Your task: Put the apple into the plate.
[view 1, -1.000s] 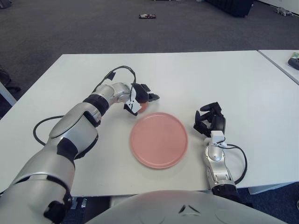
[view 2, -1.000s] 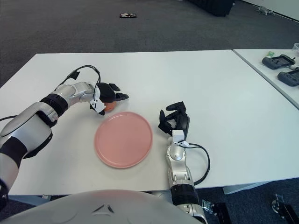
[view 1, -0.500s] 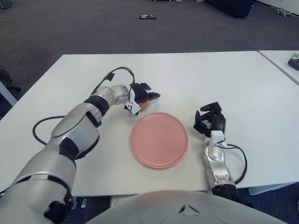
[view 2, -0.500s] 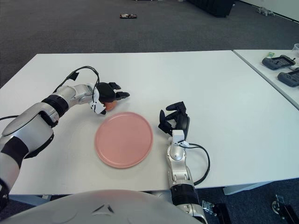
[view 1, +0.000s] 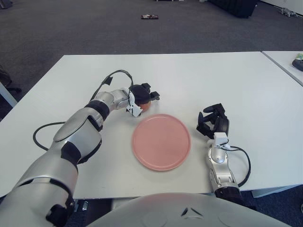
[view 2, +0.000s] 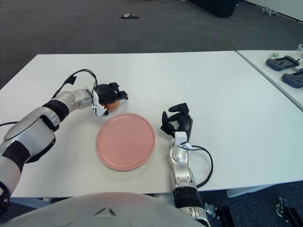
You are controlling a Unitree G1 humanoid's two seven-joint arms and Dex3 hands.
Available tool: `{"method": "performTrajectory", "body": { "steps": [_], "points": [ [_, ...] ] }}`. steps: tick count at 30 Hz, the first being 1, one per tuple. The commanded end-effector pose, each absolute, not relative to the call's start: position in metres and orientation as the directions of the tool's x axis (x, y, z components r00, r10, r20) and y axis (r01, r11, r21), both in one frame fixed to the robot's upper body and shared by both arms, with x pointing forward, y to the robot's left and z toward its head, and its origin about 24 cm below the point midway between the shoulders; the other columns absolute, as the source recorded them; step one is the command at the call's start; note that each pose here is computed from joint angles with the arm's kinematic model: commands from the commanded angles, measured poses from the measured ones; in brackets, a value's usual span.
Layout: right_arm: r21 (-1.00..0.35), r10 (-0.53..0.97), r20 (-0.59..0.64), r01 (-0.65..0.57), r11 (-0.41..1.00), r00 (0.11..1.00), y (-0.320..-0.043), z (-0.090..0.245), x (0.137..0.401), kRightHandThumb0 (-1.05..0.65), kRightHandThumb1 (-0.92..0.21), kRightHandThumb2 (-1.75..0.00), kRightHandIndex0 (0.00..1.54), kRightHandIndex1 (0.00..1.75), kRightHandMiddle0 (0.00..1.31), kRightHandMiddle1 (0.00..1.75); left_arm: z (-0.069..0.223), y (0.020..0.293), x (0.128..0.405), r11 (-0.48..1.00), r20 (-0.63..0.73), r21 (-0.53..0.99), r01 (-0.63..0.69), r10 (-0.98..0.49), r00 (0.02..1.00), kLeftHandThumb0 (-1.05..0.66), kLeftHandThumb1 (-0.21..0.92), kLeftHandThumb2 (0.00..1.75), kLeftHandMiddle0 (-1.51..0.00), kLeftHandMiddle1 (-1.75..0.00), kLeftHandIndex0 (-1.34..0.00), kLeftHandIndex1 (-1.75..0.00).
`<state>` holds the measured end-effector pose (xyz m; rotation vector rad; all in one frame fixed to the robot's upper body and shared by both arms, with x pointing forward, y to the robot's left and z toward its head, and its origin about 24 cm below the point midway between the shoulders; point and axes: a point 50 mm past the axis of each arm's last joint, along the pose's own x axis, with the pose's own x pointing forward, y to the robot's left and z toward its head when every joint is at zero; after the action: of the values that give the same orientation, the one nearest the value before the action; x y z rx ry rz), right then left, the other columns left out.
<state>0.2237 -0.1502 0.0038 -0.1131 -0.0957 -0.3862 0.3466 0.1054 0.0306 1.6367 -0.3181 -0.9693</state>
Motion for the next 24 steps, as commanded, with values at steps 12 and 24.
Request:
{"method": "performTrajectory", "body": {
  "steps": [12, 24],
  "points": [
    [-0.087, -0.368, 0.144, 0.382, 0.920, 0.919, -0.1527, 0.0096, 0.2248, -0.40, -0.61, -0.96, 0.66, 1.63, 0.39, 1.75, 0.0035, 0.1206, 0.3301, -0.162, -0.425, 0.891, 0.424, -0.625, 0.655, -0.01, 0.02, 1.64, -0.83, -1.69, -0.61, -1.75],
    [-0.079, -0.369, 0.146, 0.382, 0.921, 0.918, -0.1530, 0.0106, 0.2258, -0.40, -0.61, -0.96, 0.66, 1.63, 0.39, 1.75, 0.0052, 0.1228, 0.3315, -0.060, -0.420, 0.870, 0.489, -0.609, 0.672, 0.00, -0.08, 1.71, -0.95, -1.60, -0.68, -1.75]
  ]
}}
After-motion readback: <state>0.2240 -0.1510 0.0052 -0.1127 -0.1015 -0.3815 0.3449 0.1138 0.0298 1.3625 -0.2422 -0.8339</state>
